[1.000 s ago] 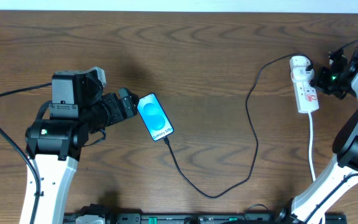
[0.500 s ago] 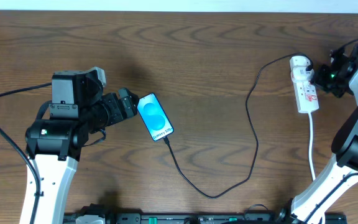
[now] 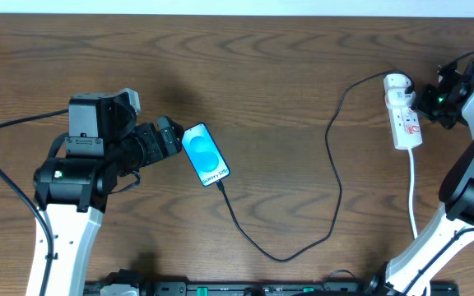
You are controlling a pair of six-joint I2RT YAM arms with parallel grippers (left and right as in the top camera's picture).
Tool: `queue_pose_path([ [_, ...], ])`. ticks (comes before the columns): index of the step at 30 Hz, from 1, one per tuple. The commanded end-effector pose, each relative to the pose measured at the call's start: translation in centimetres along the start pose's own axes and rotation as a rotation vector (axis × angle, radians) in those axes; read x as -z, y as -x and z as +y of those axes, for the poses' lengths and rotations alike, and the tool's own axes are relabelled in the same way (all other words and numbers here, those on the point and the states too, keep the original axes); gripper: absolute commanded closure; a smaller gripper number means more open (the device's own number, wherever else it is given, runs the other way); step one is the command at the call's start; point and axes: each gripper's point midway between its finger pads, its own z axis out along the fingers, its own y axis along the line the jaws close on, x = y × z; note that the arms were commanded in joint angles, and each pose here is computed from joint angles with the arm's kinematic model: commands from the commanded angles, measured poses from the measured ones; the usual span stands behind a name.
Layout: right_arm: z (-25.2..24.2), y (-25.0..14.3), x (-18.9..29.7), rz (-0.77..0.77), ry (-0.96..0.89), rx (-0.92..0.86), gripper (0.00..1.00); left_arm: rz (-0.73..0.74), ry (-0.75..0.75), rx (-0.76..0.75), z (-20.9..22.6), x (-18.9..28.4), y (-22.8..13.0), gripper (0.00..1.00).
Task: Plug charger to phone and switch on socket
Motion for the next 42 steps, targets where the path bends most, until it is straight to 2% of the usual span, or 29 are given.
queue_pose_path([
  [1,3.8,-3.4,-1.9,0.118,0.148,0.005,0.99,-0.027,-0.003,-0.010,-0.3,0.6,0.6,0.06],
  [20,5.3,-5.0,-2.3,0.175,0.148,0.058,0.99,-0.026,-0.002,-0.009,-0.3,0.6,0.6,0.06],
  [42,5.6,-3.8,-2.3,0.122,0.190,0.134,0.99,-0.026,-0.002,-0.009,-0.3,0.6,0.6,0.06],
])
